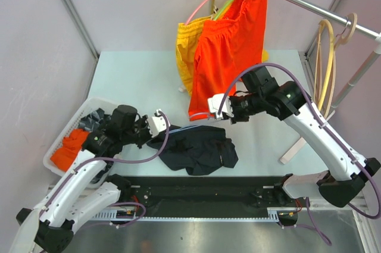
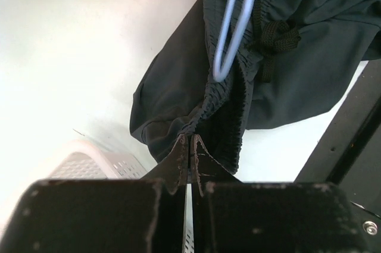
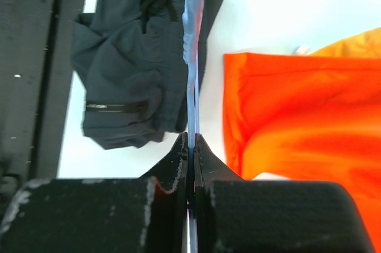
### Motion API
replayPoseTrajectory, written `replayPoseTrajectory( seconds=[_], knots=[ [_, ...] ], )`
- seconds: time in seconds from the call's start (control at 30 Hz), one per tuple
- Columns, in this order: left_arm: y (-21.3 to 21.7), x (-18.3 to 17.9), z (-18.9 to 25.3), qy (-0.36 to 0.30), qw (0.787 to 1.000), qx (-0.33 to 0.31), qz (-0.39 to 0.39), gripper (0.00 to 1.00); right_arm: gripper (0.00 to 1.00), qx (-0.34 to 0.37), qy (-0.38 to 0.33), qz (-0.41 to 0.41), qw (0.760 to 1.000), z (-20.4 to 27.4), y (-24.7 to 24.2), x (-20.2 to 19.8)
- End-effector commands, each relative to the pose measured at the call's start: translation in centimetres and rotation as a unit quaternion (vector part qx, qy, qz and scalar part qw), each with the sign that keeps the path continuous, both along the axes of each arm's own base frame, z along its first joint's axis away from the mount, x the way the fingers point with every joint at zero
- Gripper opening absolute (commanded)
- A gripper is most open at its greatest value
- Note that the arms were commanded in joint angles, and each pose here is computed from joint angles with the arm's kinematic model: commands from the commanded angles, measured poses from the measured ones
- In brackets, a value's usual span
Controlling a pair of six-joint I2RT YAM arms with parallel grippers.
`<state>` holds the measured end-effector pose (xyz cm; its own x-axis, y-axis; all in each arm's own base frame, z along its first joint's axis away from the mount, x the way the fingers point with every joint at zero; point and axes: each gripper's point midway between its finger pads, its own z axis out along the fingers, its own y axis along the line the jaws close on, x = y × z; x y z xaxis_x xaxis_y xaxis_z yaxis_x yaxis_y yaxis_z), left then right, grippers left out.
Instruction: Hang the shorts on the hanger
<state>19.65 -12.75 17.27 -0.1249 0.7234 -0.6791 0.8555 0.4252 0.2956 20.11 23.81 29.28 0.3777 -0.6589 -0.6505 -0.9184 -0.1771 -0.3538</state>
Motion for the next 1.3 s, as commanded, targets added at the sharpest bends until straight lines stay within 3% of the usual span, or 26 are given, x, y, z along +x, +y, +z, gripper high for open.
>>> replayPoseTrajectory(
  seconds=[0.0, 0.5, 0.73, 0.93, 1.27],
  knots=[
    [-0.5, 0.4, 2.0, -0.004, 1.000, -0.022, 0.006, 0.00, 0.00, 0.016, -0.048, 0.031, 0.998, 0.9, 1.6, 1.3],
    [-1.9, 2.3, 3.2, 0.022, 0.997, -0.055, 0.049, 0.00, 0.00, 0.007, 0.009, 0.024, 1.000, -1.2, 2.8, 0.5],
    [-1.4, 2.3, 2.2, 0.031, 0.997, -0.041, 0.058, 0.00, 0.00, 0.038, 0.006, -0.100, 0.994, 1.3, -0.8, 4.0],
    [-1.3, 3.5, 1.4, 0.067, 0.991, -0.053, 0.101, 0.00, 0.00, 0.055, 0.036, -0.096, 0.993, 2.2, -2.8, 1.2],
    [-1.6, 5.5, 3.0, 0.091, 0.984, -0.097, 0.117, 0.00, 0.00, 0.060, 0.072, -0.065, 0.994, 1.5, -0.9, -1.1]
  ],
)
